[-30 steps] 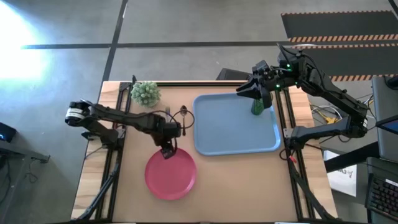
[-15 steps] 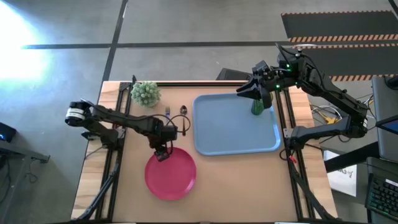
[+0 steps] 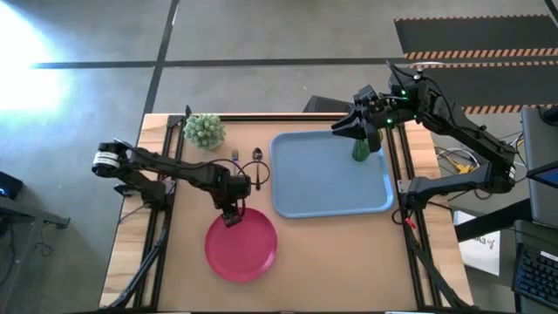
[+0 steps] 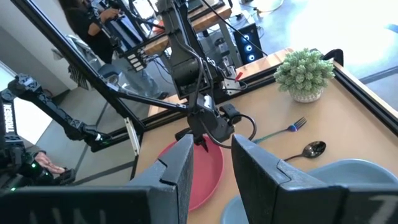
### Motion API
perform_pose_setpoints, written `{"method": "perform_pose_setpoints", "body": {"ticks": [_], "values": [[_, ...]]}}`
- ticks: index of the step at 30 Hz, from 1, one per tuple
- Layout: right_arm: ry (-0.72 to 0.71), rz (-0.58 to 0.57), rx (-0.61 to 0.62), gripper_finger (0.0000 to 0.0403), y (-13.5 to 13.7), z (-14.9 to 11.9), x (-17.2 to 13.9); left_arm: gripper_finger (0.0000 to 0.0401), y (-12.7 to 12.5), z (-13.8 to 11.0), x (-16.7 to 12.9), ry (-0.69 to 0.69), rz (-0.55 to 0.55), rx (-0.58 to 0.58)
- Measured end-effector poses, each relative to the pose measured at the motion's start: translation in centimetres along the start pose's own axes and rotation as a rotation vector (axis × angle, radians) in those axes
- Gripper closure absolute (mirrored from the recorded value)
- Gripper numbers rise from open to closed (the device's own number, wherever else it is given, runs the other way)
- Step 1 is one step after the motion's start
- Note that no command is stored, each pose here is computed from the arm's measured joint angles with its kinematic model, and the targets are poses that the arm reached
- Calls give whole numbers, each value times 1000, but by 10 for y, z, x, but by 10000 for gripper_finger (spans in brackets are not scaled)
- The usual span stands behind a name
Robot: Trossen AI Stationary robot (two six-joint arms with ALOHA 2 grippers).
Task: Pick and place plate/cup/fork/spoon on tray
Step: Put the pink plate on the blue tray
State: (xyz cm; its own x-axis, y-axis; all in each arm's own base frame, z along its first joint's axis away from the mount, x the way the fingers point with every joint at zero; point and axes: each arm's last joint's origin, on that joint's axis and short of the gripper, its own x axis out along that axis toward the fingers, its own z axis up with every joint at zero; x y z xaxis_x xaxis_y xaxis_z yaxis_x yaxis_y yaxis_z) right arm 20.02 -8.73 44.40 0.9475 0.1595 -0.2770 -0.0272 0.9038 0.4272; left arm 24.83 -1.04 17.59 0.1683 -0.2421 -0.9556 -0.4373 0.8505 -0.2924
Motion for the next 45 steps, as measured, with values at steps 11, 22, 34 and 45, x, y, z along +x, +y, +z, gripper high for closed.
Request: {"method": "perform_pose_setpoints", "body": {"ticks": [11, 22, 34, 45], "values": [[0, 0, -15, 305, 0, 0, 0, 228, 9, -10, 11, 37, 35, -15], [0, 0, -18, 305, 0, 0, 0, 228, 17, -18, 23, 55, 39, -151], [-6, -24, -19, 305, -1, 0, 0, 361, 12, -11, 24, -19, -28, -124], [-7, -25, -19, 305, -1, 0, 0, 399, 2, 2, 13, -84, -70, -98]]}}
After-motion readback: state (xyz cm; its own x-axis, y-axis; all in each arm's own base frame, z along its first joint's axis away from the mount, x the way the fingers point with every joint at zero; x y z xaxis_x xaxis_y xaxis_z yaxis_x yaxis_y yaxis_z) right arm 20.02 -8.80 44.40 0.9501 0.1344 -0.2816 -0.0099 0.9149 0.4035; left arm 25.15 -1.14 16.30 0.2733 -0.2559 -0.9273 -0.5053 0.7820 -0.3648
